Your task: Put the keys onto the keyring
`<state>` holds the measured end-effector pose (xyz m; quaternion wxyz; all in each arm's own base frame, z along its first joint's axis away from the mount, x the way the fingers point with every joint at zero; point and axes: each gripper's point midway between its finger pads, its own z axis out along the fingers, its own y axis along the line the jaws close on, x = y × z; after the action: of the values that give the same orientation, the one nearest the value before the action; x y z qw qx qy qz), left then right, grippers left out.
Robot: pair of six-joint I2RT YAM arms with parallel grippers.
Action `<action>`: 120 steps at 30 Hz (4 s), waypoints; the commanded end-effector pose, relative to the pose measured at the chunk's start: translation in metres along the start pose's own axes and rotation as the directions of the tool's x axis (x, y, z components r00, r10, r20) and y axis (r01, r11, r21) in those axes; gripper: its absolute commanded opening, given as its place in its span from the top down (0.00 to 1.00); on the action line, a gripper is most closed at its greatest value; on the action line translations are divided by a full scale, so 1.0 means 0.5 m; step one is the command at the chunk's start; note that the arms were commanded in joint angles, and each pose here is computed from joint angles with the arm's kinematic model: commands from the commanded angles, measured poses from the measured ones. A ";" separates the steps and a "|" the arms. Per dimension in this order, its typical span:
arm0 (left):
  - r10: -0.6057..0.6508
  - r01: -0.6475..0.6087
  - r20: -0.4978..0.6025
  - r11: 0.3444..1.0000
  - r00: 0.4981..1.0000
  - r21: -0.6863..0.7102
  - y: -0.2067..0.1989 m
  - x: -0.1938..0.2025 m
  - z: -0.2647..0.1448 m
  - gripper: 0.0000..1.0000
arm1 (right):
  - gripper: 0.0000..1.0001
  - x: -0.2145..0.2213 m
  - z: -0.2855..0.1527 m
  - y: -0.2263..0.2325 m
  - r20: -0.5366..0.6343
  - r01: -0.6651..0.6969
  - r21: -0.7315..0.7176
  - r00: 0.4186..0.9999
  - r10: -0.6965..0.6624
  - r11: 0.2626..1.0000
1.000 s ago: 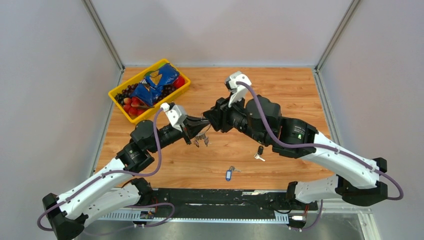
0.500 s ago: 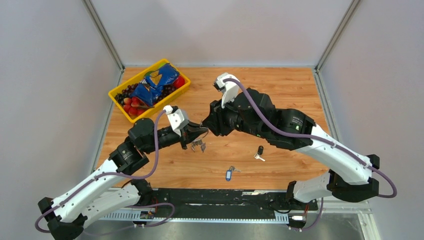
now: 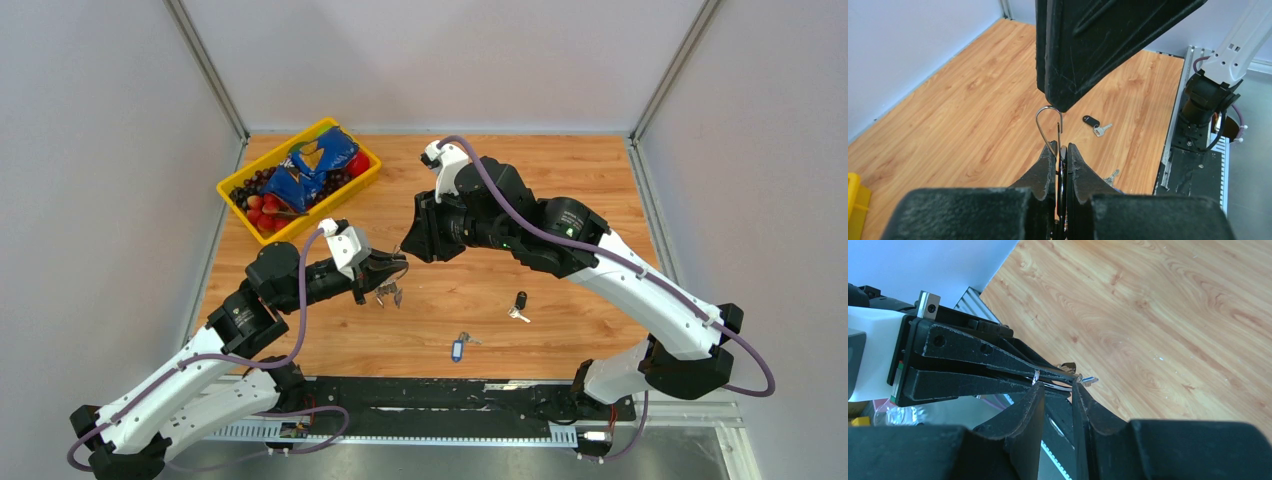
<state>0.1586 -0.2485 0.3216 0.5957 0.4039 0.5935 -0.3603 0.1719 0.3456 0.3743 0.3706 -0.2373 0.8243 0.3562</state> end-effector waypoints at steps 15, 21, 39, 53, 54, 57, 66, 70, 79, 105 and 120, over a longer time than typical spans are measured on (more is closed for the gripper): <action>0.057 -0.056 0.041 0.998 0.998 -0.022 0.005 -0.033 -0.013 1.00 | 0.70 -0.042 -0.033 0.040 0.030 -0.064 -0.095 0.997 0.067 0.993; 0.057 -0.056 0.036 0.998 0.998 -0.031 0.009 -0.028 -0.013 1.00 | 0.69 -0.037 -0.024 0.046 0.012 -0.071 -0.113 0.997 0.072 0.991; 0.061 -0.060 0.042 0.998 0.997 -0.024 0.005 -0.029 -0.015 1.00 | 0.74 -0.035 0.008 0.061 -0.012 -0.088 -0.140 0.996 0.087 0.986; 0.060 -0.059 0.039 0.998 0.997 -0.005 -0.001 -0.026 -0.014 1.00 | 0.84 -0.042 0.010 0.063 -0.003 -0.086 -0.143 0.996 0.087 0.986; 0.059 -0.059 0.038 0.998 0.998 -0.004 -0.001 -0.026 -0.014 1.00 | 0.84 -0.042 0.011 0.062 -0.003 -0.087 -0.142 0.996 0.087 0.986; 0.057 -0.057 0.035 0.998 0.998 -0.002 -0.002 -0.024 -0.013 1.00 | 0.83 -0.042 0.010 0.063 -0.001 -0.086 -0.143 0.996 0.087 0.986; 0.056 -0.056 0.035 0.998 0.998 0.001 -0.003 -0.023 -0.011 1.00 | 0.91 -0.045 0.003 0.065 0.008 -0.086 -0.148 0.996 0.088 0.985; 0.056 -0.056 0.031 0.998 0.998 0.000 -0.002 -0.021 -0.011 1.00 | 1.00 -0.046 0.002 0.064 0.011 -0.086 -0.147 0.996 0.089 0.985; 0.051 -0.050 0.046 0.999 0.998 -0.016 0.003 -0.026 -0.009 0.78 | 1.00 -0.042 -0.006 0.063 0.028 -0.084 -0.161 0.996 0.090 0.983; 0.078 -0.063 0.149 0.992 0.986 -0.106 0.030 -0.071 -0.020 0.57 | 1.00 -0.059 -0.016 0.056 0.071 -0.067 -0.127 0.995 0.077 0.990; 0.074 -0.064 0.132 0.995 0.989 -0.079 0.023 -0.058 -0.012 0.64 | 1.00 -0.065 -0.022 0.059 0.083 -0.072 -0.133 0.993 0.084 0.989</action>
<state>0.1681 -0.2374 0.3438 0.6535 0.3745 0.5658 -0.3354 0.1717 0.3639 0.3768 0.3396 -0.2218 0.8246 0.3943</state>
